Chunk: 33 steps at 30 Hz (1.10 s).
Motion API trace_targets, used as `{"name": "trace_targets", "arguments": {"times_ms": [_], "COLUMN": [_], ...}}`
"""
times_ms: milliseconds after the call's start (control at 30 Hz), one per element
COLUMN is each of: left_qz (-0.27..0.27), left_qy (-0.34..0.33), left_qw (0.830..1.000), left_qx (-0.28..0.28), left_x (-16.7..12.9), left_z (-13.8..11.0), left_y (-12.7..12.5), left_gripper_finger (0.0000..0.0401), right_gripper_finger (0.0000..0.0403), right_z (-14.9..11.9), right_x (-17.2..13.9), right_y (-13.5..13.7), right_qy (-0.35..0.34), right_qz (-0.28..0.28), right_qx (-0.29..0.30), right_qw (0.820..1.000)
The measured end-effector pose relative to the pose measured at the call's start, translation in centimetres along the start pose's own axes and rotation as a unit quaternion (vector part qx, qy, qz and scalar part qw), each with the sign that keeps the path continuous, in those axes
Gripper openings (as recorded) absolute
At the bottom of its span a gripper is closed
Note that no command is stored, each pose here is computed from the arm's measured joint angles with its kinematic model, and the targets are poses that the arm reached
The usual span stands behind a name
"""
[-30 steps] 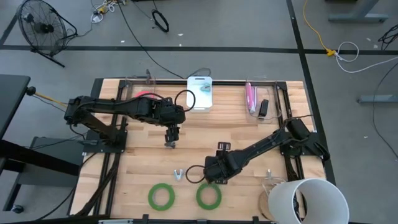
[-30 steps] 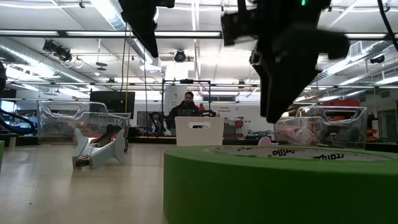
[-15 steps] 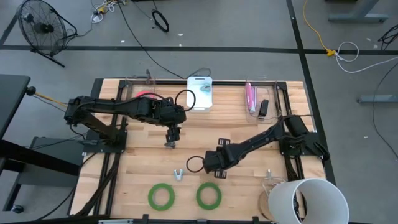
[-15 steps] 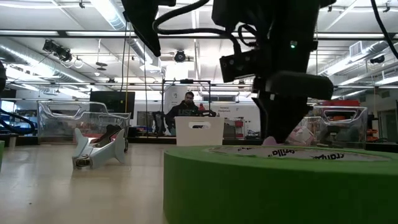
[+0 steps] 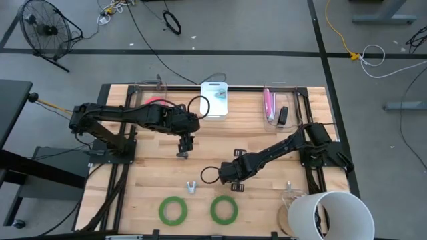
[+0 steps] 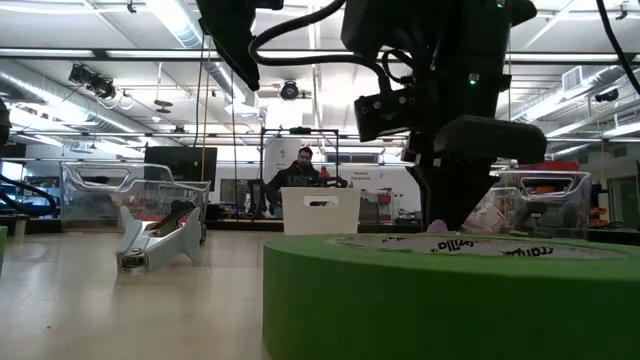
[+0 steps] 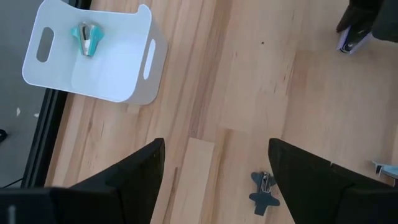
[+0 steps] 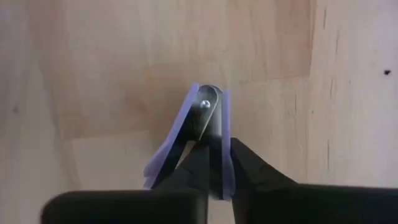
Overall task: Pick and place Stapler, Stapler remover, tape
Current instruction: Put the purple staple remover into the white bin
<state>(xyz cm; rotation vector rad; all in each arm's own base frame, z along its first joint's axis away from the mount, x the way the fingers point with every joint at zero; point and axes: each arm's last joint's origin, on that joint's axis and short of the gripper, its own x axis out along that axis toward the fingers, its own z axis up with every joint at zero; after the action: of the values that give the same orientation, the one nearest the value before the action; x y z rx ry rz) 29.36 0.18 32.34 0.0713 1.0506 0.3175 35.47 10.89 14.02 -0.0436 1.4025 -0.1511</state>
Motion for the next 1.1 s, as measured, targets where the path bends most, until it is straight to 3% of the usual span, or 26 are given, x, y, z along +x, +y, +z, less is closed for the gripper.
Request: {"name": "trace_targets", "arguments": {"times_ms": [167,567,833,1100], "left_qz": [0.0,0.0,0.0,0.0], "left_qy": [-0.001,-0.001,-0.002,-0.002], "left_qw": [1.0,1.0,1.0,1.0], "left_qx": [0.0,0.0,0.0,0.0], "left_x": [0.0,0.0,0.0,0.0], "left_z": [0.0,0.0,0.0,0.0], "left_y": [0.0,0.0,0.0,0.0], "left_gripper_finger": [0.0291,0.0291,0.0291,0.0291], "right_gripper_finger": [0.0035,0.0022,0.0025,0.0025], "right_z": [0.6,2.0,3.2,4.2], "right_x": [-1.0,-5.6,-11.1,-16.6], "right_y": [-0.2,-1.2,-2.1,-3.4], "right_qy": [0.015,0.056,0.054,0.018], "right_qz": [-0.001,-0.039,-0.086,-0.091], "right_qx": [-0.009,-0.038,-0.054,-0.045], "right_qw": [1.0,0.997,0.993,0.995]}}
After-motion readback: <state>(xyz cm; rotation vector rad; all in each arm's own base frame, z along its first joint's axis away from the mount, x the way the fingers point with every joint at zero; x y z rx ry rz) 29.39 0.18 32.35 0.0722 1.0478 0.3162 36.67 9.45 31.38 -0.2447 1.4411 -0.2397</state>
